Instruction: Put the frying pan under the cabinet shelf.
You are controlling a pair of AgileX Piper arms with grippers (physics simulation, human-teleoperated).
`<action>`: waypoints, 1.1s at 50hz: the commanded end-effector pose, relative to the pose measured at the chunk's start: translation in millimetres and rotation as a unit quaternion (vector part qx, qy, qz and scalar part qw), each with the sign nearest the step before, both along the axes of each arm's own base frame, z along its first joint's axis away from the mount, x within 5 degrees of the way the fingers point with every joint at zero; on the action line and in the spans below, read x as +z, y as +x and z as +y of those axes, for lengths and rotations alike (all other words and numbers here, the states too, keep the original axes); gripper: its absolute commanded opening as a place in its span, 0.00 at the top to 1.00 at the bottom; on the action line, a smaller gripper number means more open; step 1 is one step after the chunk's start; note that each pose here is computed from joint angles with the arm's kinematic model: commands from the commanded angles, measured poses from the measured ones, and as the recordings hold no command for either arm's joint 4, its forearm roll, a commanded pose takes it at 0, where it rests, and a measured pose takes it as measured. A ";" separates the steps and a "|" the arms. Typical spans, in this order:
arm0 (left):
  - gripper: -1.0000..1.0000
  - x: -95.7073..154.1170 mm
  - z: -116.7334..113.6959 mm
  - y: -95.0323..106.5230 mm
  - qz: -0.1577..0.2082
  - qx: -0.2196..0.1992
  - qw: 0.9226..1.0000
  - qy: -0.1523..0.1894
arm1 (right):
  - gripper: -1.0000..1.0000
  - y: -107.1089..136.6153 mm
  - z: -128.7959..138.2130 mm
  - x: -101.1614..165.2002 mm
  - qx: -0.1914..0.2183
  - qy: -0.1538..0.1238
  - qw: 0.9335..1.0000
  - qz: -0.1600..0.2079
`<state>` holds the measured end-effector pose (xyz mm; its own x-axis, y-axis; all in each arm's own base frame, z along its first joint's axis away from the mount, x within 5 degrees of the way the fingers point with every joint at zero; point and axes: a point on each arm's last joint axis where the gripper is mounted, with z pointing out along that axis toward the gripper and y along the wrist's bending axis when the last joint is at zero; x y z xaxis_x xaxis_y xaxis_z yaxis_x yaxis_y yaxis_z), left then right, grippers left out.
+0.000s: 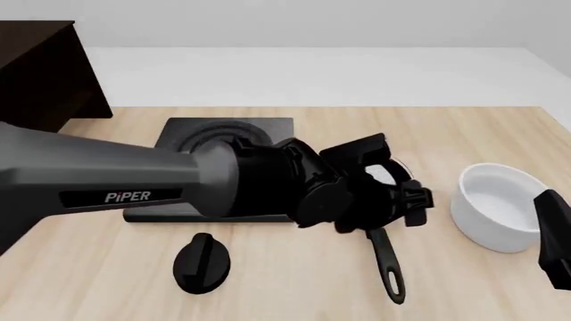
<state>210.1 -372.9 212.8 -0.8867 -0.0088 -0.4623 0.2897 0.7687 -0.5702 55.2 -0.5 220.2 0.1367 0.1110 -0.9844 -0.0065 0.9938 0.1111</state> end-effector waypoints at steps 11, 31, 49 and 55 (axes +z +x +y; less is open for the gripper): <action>0.00 -22.9 9.5 6.4 0.029 0.035 0.999 0.002 | 0.00 -0.2 0.0 1.0 0.000 -0.001 1.000 -0.001; 0.00 -49.8 16.3 11.9 0.058 0.070 0.996 0.003 | 0.00 -0.2 -0.2 1.3 -0.002 0.000 1.000 -0.003; 0.00 -74.1 12.2 4.2 0.076 0.077 0.994 0.000 | 0.00 -0.4 -0.2 2.2 -0.001 0.001 1.000 -0.002; 0.00 -83.5 10.0 -1.2 0.082 0.077 0.994 -0.001 | 0.00 -0.3 -0.2 1.6 -0.002 0.002 1.000 -0.002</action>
<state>214.8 -360.9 142.2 -0.9329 -0.1423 -0.3309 0.0898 0.7978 -0.5962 54.9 -0.7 221.8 0.1421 0.1130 -0.9834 -0.0035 0.9935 0.1137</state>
